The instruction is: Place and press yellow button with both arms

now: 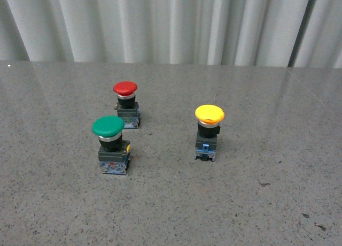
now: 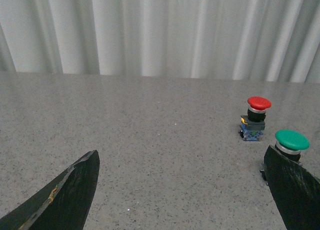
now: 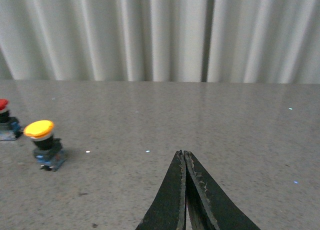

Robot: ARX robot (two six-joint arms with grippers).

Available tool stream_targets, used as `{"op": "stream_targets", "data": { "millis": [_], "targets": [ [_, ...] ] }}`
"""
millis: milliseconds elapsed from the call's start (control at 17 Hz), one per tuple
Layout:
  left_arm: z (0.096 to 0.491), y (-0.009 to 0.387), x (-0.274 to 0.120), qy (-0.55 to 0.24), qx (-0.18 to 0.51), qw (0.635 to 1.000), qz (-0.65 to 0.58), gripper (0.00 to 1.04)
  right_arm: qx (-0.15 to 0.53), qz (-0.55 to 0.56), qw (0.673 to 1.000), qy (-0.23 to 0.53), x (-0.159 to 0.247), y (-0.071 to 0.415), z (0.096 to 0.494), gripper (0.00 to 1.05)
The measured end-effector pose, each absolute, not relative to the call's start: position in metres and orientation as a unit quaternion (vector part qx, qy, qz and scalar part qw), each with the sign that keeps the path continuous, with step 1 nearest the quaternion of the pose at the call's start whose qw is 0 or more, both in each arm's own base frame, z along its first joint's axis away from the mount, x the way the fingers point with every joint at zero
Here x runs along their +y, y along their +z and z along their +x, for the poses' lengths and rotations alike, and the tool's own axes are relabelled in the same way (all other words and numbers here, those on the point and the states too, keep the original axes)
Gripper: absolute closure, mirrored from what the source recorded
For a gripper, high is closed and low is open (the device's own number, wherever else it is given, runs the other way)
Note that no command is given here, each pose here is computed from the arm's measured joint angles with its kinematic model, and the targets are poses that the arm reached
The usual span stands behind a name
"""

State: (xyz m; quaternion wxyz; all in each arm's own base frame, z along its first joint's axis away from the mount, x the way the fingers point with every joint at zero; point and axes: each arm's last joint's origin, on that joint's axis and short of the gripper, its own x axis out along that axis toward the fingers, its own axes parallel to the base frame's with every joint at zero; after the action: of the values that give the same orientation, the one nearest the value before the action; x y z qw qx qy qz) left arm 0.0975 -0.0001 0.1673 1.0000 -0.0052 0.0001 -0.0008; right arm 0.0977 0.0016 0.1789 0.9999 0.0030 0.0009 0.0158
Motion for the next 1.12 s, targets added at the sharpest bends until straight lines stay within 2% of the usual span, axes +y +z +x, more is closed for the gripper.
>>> {"op": "stream_targets", "data": {
  "millis": [824,1118],
  "targets": [
    [0.0975,0.1673,-0.0001,0.000,0.000,1.000,-0.005,0.07,-0.002,0.003,1.000,0.000,0.0000,0.1672,0.0972,1.03],
    [0.0975,0.1673,-0.0001,0.000,0.000,1.000,-0.005,0.07,-0.002,0.003,1.000,0.000,0.0000,0.1672,0.0972,0.51]
  ]
}}
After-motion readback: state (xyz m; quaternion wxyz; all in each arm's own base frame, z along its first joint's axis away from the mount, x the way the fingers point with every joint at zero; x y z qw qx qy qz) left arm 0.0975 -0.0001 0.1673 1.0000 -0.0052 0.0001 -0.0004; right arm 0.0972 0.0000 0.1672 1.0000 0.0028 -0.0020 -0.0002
